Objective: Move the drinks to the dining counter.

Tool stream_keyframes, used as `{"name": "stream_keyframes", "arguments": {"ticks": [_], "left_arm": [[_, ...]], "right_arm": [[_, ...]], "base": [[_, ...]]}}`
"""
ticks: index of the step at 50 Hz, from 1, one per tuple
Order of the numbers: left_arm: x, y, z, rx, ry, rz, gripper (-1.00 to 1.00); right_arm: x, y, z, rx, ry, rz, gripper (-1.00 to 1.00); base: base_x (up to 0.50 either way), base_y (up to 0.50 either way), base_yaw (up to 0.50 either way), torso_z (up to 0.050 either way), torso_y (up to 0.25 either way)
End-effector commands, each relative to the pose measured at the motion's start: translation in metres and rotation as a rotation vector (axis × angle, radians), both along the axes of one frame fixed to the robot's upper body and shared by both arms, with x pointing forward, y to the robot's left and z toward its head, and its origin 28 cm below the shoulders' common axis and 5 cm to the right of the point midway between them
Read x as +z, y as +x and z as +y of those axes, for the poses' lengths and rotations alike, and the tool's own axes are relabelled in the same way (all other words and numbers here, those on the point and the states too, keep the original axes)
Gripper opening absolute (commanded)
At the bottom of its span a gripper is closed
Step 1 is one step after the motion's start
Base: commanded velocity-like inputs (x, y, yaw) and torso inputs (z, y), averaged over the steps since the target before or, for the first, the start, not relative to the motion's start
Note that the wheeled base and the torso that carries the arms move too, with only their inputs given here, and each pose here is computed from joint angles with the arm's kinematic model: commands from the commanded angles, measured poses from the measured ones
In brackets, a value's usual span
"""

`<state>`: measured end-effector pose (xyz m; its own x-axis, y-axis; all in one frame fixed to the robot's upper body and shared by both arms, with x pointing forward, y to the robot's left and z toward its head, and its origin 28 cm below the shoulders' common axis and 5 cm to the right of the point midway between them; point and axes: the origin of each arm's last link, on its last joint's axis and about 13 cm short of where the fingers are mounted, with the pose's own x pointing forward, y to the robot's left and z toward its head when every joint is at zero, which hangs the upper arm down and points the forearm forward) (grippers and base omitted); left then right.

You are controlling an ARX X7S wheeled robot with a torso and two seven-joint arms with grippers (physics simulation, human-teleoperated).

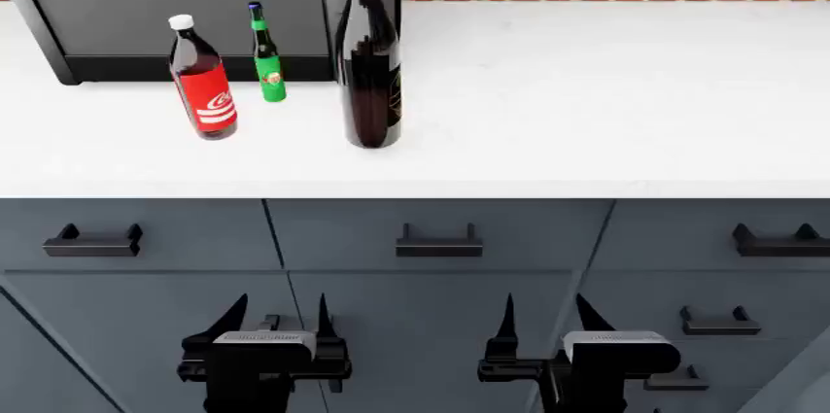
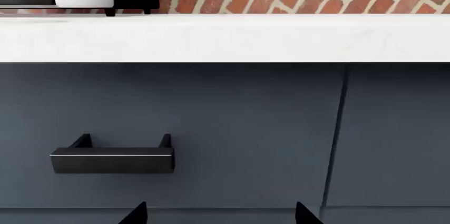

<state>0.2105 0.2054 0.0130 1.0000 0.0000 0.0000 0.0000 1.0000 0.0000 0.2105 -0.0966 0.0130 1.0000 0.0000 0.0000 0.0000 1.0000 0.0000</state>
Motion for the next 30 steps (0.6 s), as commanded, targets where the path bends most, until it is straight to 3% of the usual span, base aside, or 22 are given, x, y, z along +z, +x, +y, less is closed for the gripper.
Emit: {"name": "stream_keyframes", "arguments": {"ticks": [1,2,7,11,12,14,15,16,17,18,20,23,25,27,28,30], "left_arm": [[-0.001,0.001,-0.001,-0.002,0.036,0.001,1.0],[0.0,0.001,-0.001,-0.003,0.002,0.007,1.0],[-0.001,0.002,0.0,0.001,0.015,0.011,1.0],[0.004,-0.002,0.004,0.02,-0.054,0.008,1.0],[0.012,-0.002,0.007,0.016,-0.042,-0.005,1.0],[0.037,-0.003,0.013,-0.004,-0.097,-0.042,1.0],[0.05,-0.004,0.017,0.006,-0.057,-0.081,1.0],[0.062,-0.004,0.021,-0.015,-0.039,-0.046,1.0],[0.074,-0.005,0.024,0.001,-0.015,-0.083,1.0],[0.088,-0.005,0.03,0.043,0.031,-0.111,1.0],[0.116,-0.005,0.042,0.075,0.056,-0.138,1.0],[0.132,-0.002,0.05,0.072,0.041,-0.139,1.0],[0.147,-0.002,0.053,0.033,0.01,-0.196,1.0],[0.157,0.001,0.057,0.044,0.065,-0.208,1.0],[0.162,0.005,0.06,0.05,0.083,-0.21,1.0],[0.174,0.009,0.066,0.056,0.085,-0.22,1.0]], "right_arm": [[0.001,0.0,0.0,-0.002,0.016,-0.006,1.0],[0.0,0.002,0.0,0.001,-0.017,0.0,1.0],[0.001,0.003,0.0,-0.009,-0.011,-0.01,1.0],[0.01,0.0,0.0,0.003,-0.063,-0.019,1.0],[0.026,-0.002,-0.002,0.004,-0.071,-0.039,1.0],[0.053,-0.002,-0.004,-0.005,-0.065,-0.037,1.0],[0.066,-0.001,-0.006,-0.004,-0.069,-0.029,1.0],[0.078,-0.002,-0.007,-0.021,-0.059,-0.038,1.0],[0.088,-0.003,-0.009,-0.018,-0.058,-0.031,1.0],[0.096,-0.001,-0.011,-0.089,-0.101,0.011,1.0],[0.119,0.0,-0.016,-0.086,-0.087,0.03,1.0],[0.146,-0.001,-0.018,-0.042,-0.087,-0.009,1.0],[0.166,-0.001,-0.021,-0.044,-0.03,-0.061,1.0],[0.176,0.003,-0.024,-0.053,-0.156,-0.083,1.0],[0.182,0.005,-0.025,0.014,-0.059,-0.089,1.0],[0.194,0.007,-0.027,0.037,-0.085,-0.122,1.0]], "base": [[0.0,0.0,0.0,0.0,0.0],[0.0,0.0,0.0,0.0,0.0],[0.0,0.0,0.0,0.0,0.0],[0.0,0.0,0.0,0.0,0.0],[0.0,0.0,0.0,0.0,0.0],[0.0,0.0,0.0,0.0,0.0],[0.0,0.0,0.0,0.0,0.0],[0.0,0.0,0.0,0.0,0.0],[0.0,0.0,0.0,0.0,0.0],[0.0,0.0,0.0,0.0,0.0],[0.0,0.0,0.0,0.0,0.0],[0.0,0.0,0.0,0.0,0.0],[0.0,0.0,0.0,0.0,0.0],[0.0,0.0,0.0,0.0,0.0],[0.0,0.0,0.0,0.0,0.0],[0.0,0.0,0.0,0.0,0.0]]}}
